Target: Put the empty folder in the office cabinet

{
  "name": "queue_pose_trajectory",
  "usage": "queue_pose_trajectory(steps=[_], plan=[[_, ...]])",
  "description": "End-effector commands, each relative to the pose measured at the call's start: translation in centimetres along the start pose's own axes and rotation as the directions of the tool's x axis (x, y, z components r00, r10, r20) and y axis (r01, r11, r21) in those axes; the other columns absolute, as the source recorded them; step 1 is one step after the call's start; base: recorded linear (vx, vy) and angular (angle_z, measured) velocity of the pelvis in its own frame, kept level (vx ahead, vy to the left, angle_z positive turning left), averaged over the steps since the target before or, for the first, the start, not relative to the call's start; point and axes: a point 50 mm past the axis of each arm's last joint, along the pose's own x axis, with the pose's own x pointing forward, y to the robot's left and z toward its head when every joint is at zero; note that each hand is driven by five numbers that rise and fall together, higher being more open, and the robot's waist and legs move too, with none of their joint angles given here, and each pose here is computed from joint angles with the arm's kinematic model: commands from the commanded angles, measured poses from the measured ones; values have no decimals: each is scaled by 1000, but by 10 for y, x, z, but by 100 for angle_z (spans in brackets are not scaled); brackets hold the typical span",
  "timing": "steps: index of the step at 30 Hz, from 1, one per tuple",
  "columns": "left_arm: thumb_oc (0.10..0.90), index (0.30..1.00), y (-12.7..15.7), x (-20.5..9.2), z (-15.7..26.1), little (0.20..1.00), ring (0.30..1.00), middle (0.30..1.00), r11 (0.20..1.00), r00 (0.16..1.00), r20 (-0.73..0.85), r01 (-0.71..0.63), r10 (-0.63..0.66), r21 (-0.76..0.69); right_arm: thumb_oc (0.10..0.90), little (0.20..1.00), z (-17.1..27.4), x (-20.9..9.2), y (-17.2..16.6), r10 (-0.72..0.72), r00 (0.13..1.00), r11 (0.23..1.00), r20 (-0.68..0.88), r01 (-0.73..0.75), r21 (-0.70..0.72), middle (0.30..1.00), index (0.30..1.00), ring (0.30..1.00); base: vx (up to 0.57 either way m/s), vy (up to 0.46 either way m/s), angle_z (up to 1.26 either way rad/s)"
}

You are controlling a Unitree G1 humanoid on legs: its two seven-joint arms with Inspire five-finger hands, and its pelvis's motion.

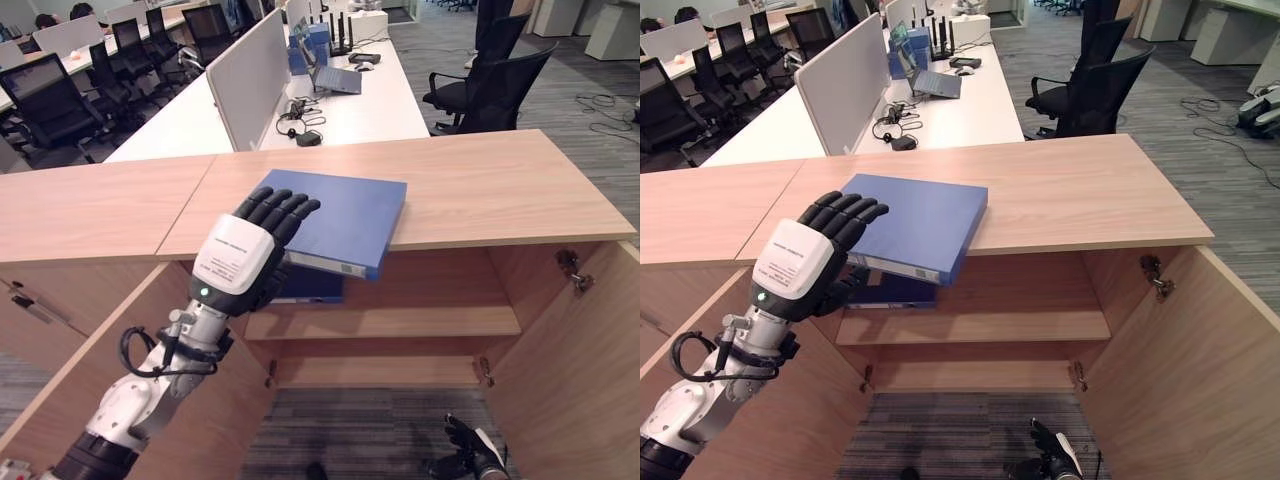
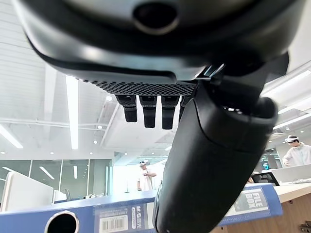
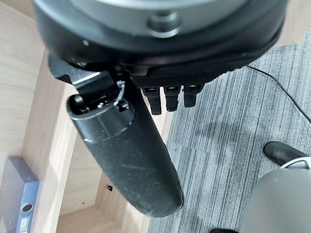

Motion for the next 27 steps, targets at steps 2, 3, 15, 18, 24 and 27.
queue_pose_trajectory(steps=[2,3,15,18,24,27], plan=[[800,900,30,41,-8,900,900,900,981,981,32,-192,190,42,800,900,39,12,-13,-52,987,999,150,52,2,900,900,900,16,8,-5],[800,900,29,41,-8,900,900,900,982,982,31,-185,184,40,800,900,39,12,-13,-53,988,999,148,53,5,900,900,900,9,3,-5],[800,900,21,43,-2,900,900,900,991,990,51,-136,135,11,800,900,35,11,-12,-52,990,999,133,52,9,900,900,900,2,2,-4],[800,900,18,44,-1,900,900,900,992,991,50,-124,124,-4,800,900,34,11,-12,-51,990,999,130,50,6,900,900,900,0,0,0],[800,900,14,46,1,900,900,900,994,993,53,-106,107,-9,800,900,33,11,-13,-52,991,999,125,51,4,900,900,900,0,0,0],[800,900,11,48,2,900,900,900,994,993,51,-104,104,-15,800,900,32,11,-12,-54,991,999,121,54,5,900,900,900,-6,4,-3]])
